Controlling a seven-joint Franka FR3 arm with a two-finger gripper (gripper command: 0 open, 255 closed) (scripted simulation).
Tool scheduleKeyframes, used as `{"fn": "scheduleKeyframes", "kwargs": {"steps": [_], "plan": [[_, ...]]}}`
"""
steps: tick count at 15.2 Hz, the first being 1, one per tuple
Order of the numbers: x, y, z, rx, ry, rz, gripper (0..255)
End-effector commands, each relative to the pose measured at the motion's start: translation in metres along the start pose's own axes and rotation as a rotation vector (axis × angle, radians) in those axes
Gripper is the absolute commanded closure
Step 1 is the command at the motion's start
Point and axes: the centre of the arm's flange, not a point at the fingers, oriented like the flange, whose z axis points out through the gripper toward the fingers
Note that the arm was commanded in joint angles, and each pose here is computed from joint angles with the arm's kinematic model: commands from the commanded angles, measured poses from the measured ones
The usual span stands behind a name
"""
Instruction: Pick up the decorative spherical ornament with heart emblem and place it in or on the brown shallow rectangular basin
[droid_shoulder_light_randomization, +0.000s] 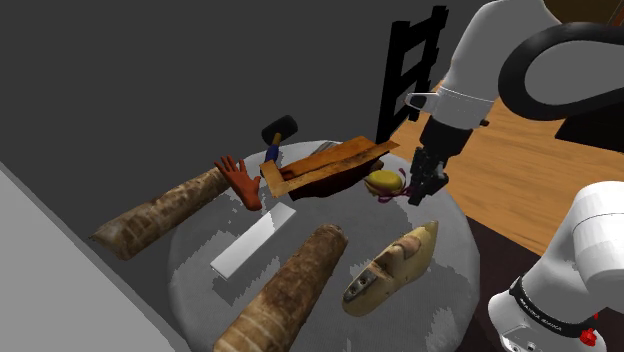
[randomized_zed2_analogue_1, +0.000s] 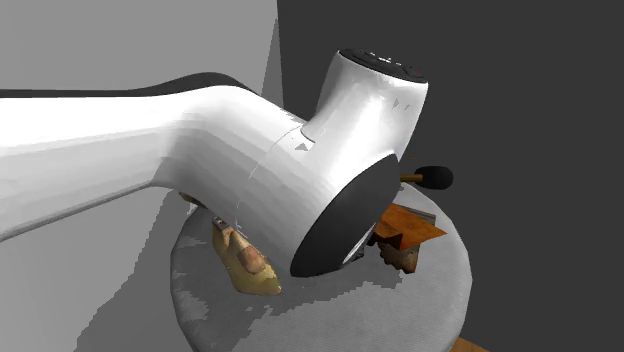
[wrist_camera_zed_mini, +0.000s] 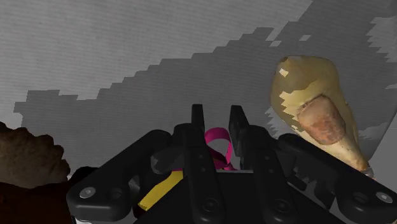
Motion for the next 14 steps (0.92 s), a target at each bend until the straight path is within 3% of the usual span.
{"fn": "scheduleKeyframes", "kwargs": {"steps": [1, 14], "plan": [[0.003, -0.001, -0.011, 0.000, 0.000, 0.000, 255], [0.018, -0.013, -0.077, 0.000, 0.000, 0.000, 255]]}}
